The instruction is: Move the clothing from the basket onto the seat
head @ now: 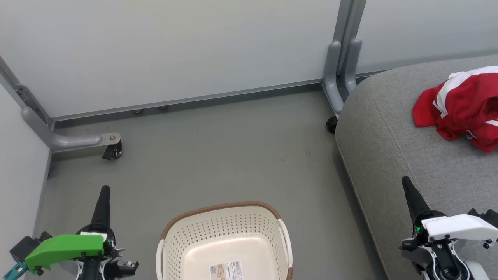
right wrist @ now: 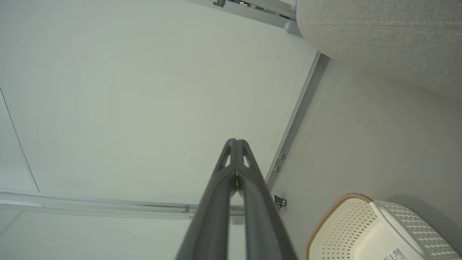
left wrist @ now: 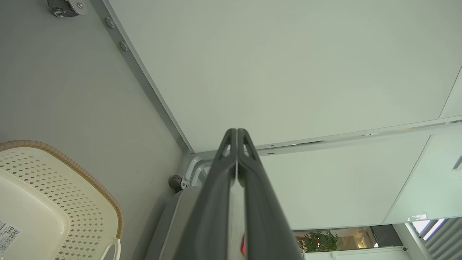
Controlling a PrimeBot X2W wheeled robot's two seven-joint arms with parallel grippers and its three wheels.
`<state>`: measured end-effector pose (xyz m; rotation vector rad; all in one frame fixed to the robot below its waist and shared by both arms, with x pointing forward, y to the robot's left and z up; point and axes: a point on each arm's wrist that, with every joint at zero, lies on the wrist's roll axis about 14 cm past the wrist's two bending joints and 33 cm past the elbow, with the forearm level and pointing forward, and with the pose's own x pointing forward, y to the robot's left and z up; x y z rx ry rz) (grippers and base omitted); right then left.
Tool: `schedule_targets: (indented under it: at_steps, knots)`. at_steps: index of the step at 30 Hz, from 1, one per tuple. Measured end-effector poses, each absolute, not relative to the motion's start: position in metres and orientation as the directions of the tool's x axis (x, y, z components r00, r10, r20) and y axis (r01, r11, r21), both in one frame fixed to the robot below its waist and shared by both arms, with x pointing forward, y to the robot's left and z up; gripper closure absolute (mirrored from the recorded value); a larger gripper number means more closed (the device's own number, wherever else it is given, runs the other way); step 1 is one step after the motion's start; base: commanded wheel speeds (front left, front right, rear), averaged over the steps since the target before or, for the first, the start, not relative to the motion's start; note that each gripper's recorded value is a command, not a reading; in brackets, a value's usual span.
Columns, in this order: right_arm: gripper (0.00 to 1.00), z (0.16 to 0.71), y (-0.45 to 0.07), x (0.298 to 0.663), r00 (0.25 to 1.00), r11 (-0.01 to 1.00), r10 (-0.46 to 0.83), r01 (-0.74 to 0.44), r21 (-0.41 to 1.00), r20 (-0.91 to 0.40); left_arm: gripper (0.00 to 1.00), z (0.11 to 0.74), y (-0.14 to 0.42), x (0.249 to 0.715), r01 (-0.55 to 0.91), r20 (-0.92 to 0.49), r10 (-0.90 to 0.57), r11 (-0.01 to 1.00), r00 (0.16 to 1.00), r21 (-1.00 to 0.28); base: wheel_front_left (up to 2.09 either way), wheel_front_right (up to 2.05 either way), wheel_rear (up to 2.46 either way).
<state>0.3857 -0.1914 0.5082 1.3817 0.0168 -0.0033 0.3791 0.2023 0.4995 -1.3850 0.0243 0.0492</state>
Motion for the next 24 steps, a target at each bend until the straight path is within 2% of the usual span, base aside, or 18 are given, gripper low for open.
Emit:
schedule_targets:
  at_steps: [24]
  knots:
    - [1.00, 0.5106, -0.1986, 0.3856, 1.000, 0.017, 0.001, 0.002, 1.000, -0.002, 1.00, 0.5077, 0.2000, 0.3843, -0.013, -0.013, -0.001, 0.020, 1.000, -1.000, 0.00, 0.00, 0.00]
